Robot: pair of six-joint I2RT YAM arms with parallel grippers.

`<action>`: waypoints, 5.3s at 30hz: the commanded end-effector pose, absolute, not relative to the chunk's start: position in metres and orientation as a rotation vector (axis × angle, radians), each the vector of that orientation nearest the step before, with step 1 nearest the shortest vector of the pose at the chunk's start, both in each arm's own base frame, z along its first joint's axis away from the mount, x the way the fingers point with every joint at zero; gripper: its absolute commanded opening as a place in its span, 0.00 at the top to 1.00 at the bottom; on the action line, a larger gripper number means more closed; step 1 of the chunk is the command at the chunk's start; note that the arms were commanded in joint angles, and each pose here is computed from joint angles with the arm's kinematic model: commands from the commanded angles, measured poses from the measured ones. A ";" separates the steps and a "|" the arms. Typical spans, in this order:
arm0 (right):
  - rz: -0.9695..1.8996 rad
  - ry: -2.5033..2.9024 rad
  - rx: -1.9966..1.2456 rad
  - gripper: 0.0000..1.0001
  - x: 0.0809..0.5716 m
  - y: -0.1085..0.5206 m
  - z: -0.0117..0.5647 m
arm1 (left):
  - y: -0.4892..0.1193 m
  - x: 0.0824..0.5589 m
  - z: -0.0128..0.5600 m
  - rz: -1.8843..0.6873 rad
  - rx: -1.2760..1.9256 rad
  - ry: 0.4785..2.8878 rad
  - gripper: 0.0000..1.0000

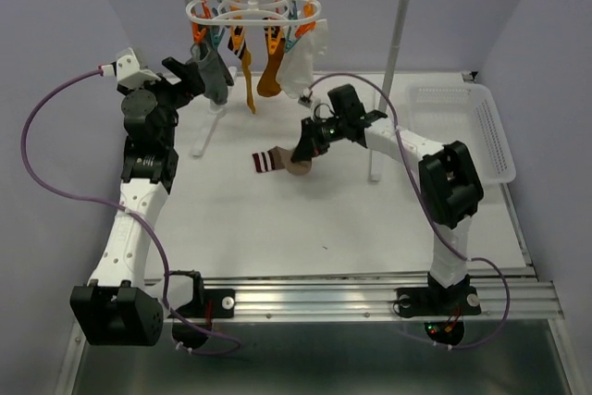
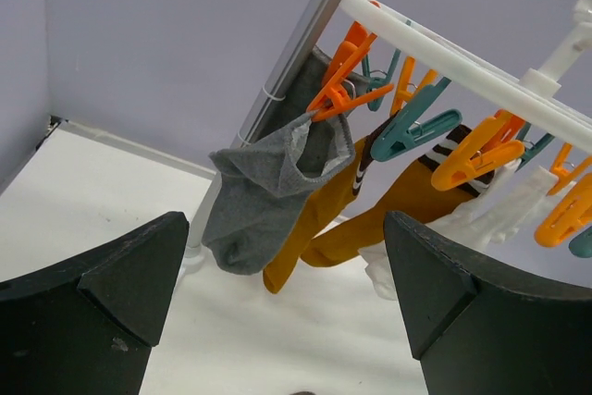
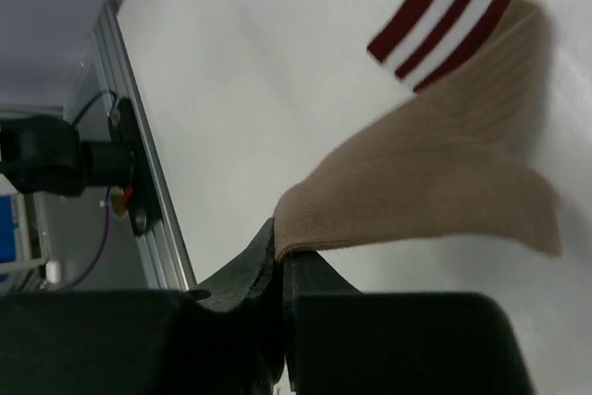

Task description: Clip the socks to the hanger

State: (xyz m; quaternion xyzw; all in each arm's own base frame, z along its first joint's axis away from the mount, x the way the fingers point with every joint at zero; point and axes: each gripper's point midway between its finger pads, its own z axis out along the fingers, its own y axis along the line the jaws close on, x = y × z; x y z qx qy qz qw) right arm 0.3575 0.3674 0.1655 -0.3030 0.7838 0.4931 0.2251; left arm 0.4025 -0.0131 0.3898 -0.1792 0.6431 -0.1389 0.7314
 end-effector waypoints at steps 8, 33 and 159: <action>1.259 2.391 -0.743 0.95 0.281 0.305 0.119 | -0.022 0.404 0.407 -0.377 -0.356 1.356 0.01; 0.835 2.019 -0.403 0.92 0.408 0.276 0.264 | -0.033 0.422 0.403 -0.411 -0.307 1.387 0.01; 0.698 1.063 0.194 0.00 0.485 0.430 0.478 | 0.012 0.364 0.413 -0.246 -0.439 1.307 0.01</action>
